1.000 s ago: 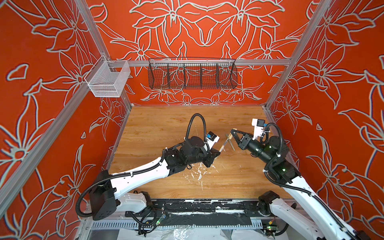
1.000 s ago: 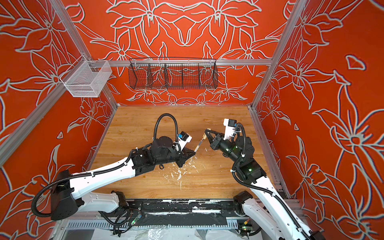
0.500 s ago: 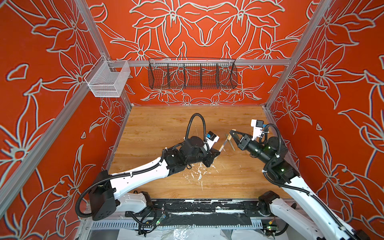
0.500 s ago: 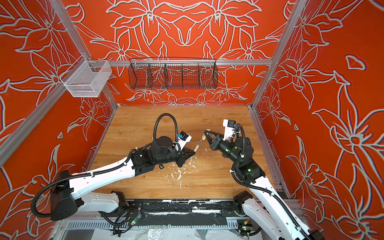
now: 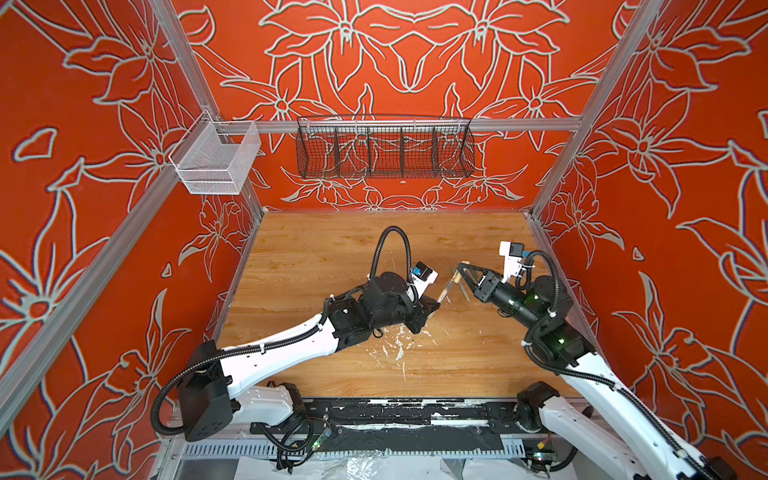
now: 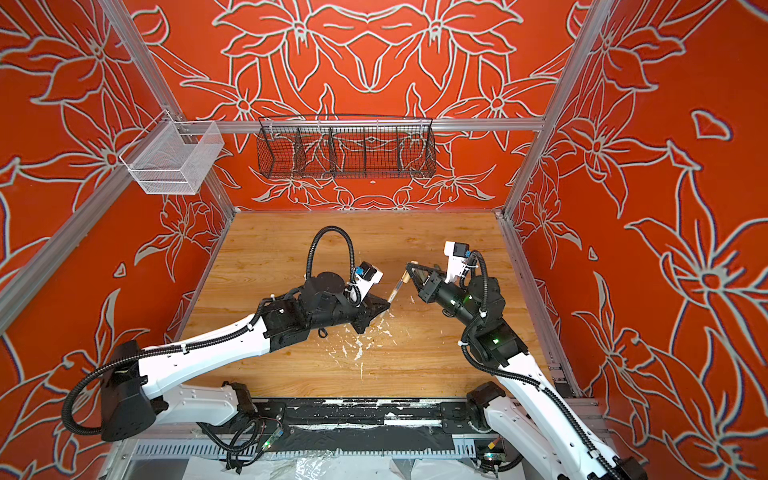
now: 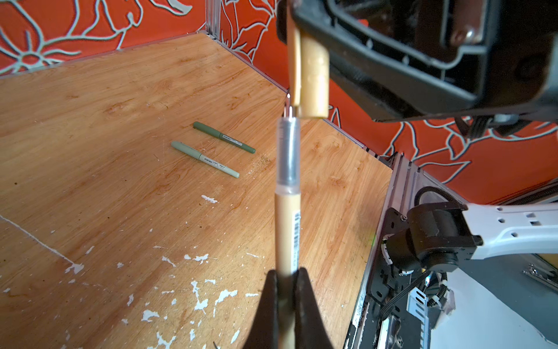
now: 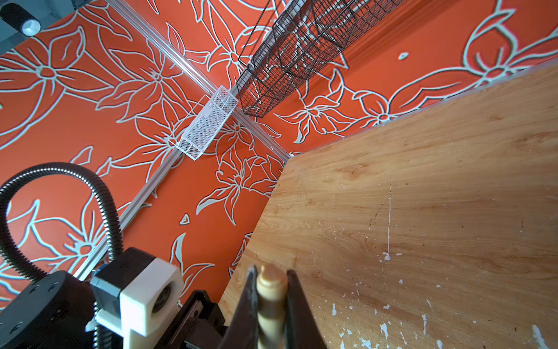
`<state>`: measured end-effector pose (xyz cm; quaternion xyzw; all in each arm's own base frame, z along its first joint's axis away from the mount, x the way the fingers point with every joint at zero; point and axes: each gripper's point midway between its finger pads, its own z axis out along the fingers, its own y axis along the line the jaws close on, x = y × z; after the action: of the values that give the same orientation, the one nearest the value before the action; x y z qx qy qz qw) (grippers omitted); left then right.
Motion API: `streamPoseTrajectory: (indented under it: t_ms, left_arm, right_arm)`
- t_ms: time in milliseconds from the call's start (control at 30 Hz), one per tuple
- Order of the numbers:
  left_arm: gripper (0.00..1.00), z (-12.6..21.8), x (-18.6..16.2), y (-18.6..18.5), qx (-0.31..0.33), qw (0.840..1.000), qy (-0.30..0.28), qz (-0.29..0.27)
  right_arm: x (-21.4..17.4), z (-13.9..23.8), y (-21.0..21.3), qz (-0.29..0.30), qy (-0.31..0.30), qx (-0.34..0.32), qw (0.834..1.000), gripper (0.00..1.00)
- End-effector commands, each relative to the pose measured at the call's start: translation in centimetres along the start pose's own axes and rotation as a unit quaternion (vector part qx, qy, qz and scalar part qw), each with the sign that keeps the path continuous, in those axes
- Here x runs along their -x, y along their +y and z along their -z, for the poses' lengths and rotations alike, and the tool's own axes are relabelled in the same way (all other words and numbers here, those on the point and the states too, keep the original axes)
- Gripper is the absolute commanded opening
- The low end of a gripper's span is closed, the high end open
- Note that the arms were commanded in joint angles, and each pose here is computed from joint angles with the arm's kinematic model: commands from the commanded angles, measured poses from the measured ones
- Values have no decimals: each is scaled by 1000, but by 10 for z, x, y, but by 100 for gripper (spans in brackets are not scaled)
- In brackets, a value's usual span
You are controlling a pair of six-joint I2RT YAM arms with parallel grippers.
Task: Insert the pens into the pen caps
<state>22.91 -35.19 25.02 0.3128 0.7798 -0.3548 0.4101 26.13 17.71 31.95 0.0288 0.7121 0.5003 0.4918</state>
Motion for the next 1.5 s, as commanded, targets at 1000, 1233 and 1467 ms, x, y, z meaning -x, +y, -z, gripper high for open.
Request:
streamPoseTrajectory:
  t_ms: [1000,1233,1467]
  left_arm:
    - [0,9,17,-8,-18,999,-30,-9]
    - [0,9,18,-8,-15,999,-32,-13]
    - [0,7,22,-9,-18,999,-34,-16]
  right_arm:
    - [36,3,14,27,-80,9,996,0]
    - [30,-1,15,22,-63,15,998,0]
    - [23,-1,11,15,-55,18,998,0]
